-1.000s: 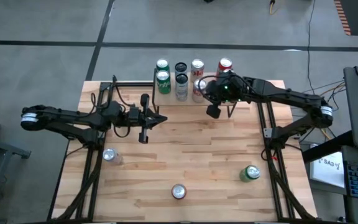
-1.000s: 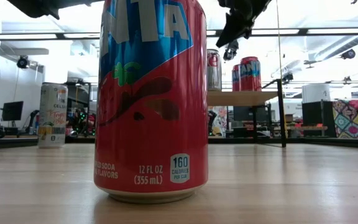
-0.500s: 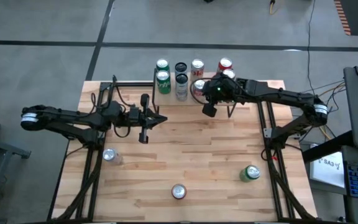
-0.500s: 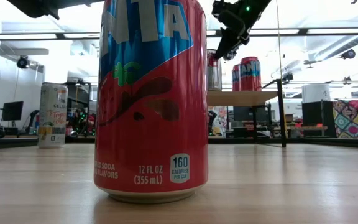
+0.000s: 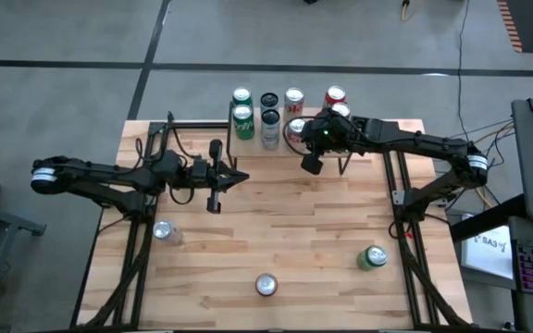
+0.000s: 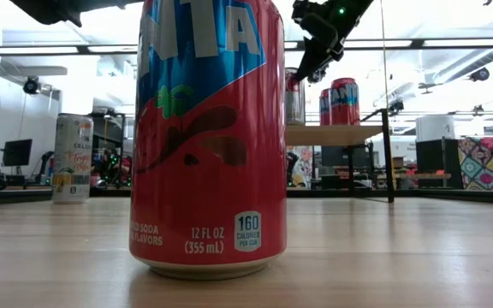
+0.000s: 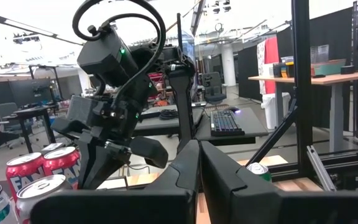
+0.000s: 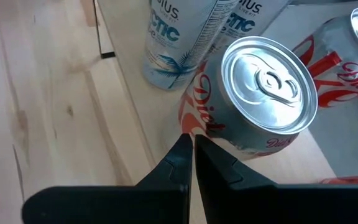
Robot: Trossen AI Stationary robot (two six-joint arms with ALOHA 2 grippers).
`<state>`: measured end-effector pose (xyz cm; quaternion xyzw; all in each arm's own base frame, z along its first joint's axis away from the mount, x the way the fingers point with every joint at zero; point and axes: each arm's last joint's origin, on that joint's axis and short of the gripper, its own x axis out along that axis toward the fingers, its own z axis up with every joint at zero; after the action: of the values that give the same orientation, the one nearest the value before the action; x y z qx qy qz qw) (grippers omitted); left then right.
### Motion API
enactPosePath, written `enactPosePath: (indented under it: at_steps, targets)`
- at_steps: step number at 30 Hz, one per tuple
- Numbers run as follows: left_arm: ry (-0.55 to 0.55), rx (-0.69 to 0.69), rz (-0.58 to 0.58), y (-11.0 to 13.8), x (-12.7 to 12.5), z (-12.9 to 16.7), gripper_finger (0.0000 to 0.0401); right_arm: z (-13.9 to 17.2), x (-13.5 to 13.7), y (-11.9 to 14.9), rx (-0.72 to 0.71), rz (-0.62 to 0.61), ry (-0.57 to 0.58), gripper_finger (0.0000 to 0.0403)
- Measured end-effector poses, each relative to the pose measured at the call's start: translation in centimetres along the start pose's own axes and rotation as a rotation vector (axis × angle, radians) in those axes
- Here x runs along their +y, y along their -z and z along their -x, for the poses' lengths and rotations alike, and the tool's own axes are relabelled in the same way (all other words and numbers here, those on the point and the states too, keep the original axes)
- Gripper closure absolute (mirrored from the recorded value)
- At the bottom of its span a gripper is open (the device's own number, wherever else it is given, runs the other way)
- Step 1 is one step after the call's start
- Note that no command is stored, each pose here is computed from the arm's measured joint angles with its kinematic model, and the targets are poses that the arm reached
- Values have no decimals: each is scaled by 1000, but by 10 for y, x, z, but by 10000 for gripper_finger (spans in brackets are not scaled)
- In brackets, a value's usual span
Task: Place canned beverage on shelf
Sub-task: Put the bottom white red soda can on the shelf aligned with the other white red soda can
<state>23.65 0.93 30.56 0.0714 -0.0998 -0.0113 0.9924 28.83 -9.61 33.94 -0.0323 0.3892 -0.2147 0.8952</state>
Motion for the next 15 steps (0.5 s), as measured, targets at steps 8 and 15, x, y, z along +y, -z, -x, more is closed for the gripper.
enactPosePath:
  at_steps: [8,15]
  targets:
    - [0,0,0,0,0,0,401,0,-1,0,6,9,50,394]
    - [0,0,0,0,0,0,401,0,-1,0,6,8,50,394]
